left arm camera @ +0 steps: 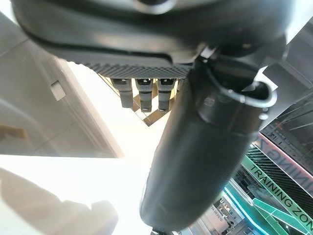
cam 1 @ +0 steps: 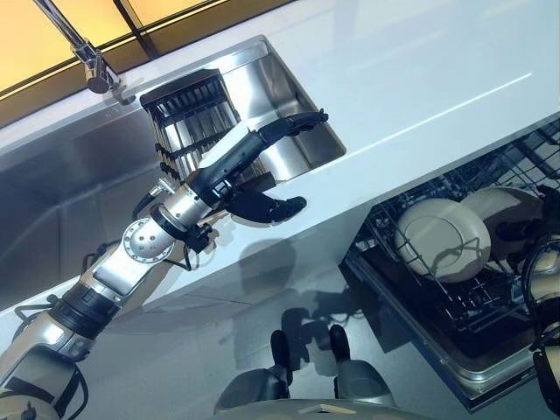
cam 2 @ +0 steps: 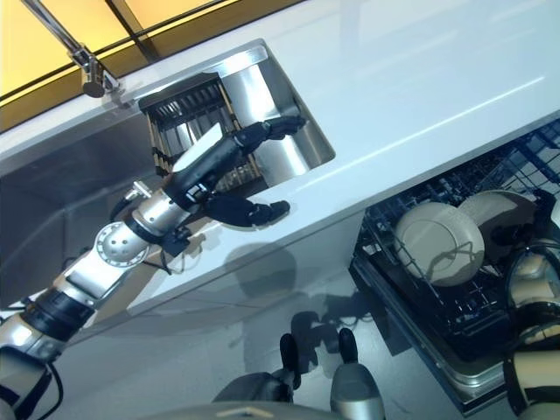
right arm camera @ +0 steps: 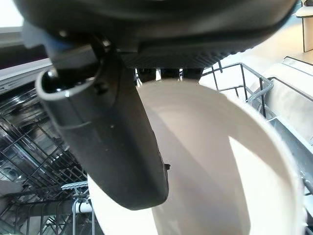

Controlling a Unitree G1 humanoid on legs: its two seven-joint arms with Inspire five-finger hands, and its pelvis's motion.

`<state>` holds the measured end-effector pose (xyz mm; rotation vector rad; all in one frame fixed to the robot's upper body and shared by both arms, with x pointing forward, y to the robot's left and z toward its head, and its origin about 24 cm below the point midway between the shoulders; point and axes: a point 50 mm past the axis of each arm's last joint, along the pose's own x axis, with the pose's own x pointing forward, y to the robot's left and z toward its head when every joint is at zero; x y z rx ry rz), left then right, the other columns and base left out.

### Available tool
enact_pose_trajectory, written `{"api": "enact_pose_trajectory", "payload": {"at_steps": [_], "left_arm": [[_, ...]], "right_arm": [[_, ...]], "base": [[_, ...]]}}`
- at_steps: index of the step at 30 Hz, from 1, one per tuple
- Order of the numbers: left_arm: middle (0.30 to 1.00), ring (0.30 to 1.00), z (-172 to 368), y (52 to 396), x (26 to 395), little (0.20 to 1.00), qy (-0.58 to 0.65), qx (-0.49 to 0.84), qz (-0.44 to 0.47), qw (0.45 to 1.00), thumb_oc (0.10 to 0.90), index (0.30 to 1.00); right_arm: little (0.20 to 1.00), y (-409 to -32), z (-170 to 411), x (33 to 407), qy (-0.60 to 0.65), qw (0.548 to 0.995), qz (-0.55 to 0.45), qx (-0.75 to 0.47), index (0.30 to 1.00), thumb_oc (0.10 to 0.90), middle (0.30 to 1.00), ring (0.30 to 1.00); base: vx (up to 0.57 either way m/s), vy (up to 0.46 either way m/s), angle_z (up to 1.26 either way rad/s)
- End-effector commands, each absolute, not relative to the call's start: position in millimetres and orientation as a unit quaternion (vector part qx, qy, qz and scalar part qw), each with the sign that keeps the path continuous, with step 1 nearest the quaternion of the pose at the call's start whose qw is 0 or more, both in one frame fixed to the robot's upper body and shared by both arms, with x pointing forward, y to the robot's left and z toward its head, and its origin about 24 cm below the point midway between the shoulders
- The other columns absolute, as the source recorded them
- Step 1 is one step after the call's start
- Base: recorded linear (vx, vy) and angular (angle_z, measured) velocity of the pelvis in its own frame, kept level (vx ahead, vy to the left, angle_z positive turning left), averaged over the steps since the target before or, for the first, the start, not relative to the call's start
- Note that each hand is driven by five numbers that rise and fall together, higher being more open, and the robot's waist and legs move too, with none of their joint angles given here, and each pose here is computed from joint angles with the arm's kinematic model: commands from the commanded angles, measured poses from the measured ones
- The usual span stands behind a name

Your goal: Pick up plates and place into dishwasher.

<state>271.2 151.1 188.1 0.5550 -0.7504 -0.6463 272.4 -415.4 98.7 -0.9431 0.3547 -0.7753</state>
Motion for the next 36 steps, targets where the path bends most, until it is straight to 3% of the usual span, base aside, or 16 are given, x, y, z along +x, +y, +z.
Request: {"api": "enact_pose_trajectory", "payload": {"at_steps": [1, 23, 32, 33, 34, 36], "left_arm": [[0.9, 0.9, 233, 136, 257, 0.9, -0.479, 0.208, -0.322, 0.79, 0.8, 0.9], [0.9, 0.9, 219, 142, 255, 0.9, -0.461, 0.201, -0.329, 0.799, 0.8, 0.9], [0.9, 0.9, 216, 144, 256, 0.9, -0.456, 0.197, -0.329, 0.803, 0.8, 0.9], [0.9, 0.9, 216, 145, 256, 0.9, -0.455, 0.197, -0.329, 0.803, 0.8, 0.9], [0.9, 0.9, 216, 145, 256, 0.9, -0.454, 0.197, -0.329, 0.804, 0.8, 0.9], [0.9, 0.9, 217, 145, 257, 0.9, -0.453, 0.197, -0.329, 0.805, 0.8, 0.9]], "right_arm": [[0.9, -426, 150, 273, 0.068, 0.767, -0.414, -0.486, 0.9, 0.8, 0.9, 0.9], [0.9, -444, 170, 241, 0.038, 0.699, -0.475, -0.533, 0.9, 0.8, 0.9, 0.9], [0.9, -452, 161, 221, 0.052, 0.699, -0.474, -0.533, 0.9, 0.8, 0.9, 0.9], [0.502, -453, 156, 219, 0.06, 0.704, -0.467, -0.531, 0.559, 0.402, 0.559, 0.559], [0.2, -454, 152, 217, 0.072, 0.711, -0.46, -0.528, 0.3, 0.1, 0.3, 0.3], [0.2, -455, 137, 212, 0.098, 0.728, -0.44, -0.517, 0.3, 0.1, 0.3, 0.3]], "base": [[0.0, 0.0, 0.0], [0.01, 0.019, -0.01], [0.01, 0.028, -0.06], [0.02, 0.008, -0.09], [0.03, -0.001, -0.08], [0.03, -0.008, -0.09]]}}
